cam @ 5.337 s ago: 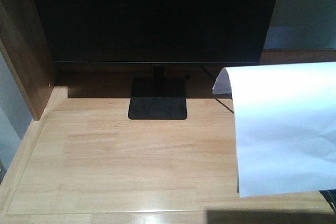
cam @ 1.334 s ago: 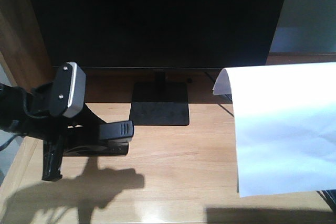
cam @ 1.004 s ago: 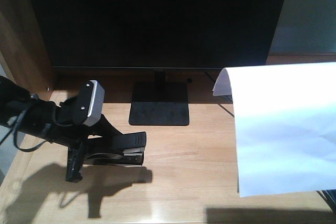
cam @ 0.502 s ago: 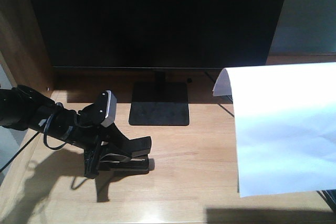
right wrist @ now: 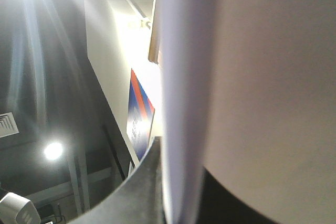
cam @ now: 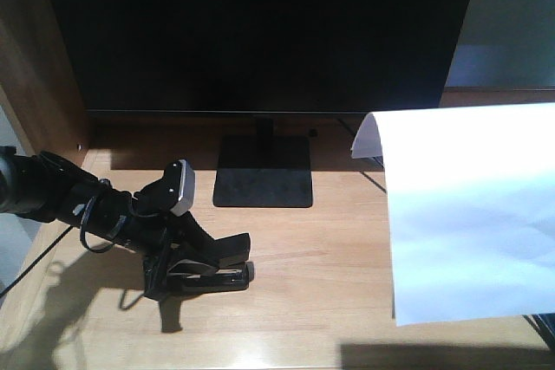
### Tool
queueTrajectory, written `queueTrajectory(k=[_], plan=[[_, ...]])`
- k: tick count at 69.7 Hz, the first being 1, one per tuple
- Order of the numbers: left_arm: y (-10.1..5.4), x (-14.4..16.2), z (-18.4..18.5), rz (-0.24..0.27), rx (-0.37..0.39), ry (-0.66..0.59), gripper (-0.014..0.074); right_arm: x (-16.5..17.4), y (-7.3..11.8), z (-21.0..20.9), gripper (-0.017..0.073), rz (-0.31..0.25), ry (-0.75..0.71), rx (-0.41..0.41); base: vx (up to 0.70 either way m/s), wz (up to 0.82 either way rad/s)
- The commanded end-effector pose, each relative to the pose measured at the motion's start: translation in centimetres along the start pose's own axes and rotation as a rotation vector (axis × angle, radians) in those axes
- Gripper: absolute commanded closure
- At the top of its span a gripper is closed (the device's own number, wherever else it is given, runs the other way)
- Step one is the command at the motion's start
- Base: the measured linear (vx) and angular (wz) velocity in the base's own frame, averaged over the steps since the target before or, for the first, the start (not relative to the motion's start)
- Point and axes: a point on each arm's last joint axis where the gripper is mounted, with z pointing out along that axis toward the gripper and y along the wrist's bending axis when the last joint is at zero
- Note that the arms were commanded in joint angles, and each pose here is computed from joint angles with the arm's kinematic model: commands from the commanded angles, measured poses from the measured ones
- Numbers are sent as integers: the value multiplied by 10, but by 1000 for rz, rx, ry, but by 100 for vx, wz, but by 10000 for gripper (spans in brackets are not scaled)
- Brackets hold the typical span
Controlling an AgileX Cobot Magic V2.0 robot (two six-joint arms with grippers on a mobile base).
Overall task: Grab stapler and paper to desk for stapling
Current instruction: 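Set the black stapler down on the desk with the left gripper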
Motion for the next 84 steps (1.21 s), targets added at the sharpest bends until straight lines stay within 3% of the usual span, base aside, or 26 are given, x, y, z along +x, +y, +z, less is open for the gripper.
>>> queueTrajectory(k=[1,14,22,38,48,55,75,84], plan=[[0,-24,-13,41,-15,-94,586,-5,7,5,565,-8,-24,-49,0,0],[0,-24,-13,41,-15,-94,533,-5,7,5,565,-8,-24,-49,0,0],[0,-24,-13,40,-16,-94,451,-5,7,5,565,-8,-24,-49,0,0],[0,-24,-13,37,-16,-94,174,-5,7,5,565,-8,-24,-49,0,0],[1,-25,-13,-25,-18,-102,-43,-5,7,5,565,-8,-24,-49,0,0],[1,-25,-13,-35,-18,-103,-136,-5,7,5,565,-8,-24,-49,0,0],[-1,-28,-16,-41,-17,-107,-92,-5,7,5,565,-8,-24,-49,0,0],[-3,-38,-25,-14,-40,-118,-31,-5,7,5,565,-8,-24,-49,0,0]])
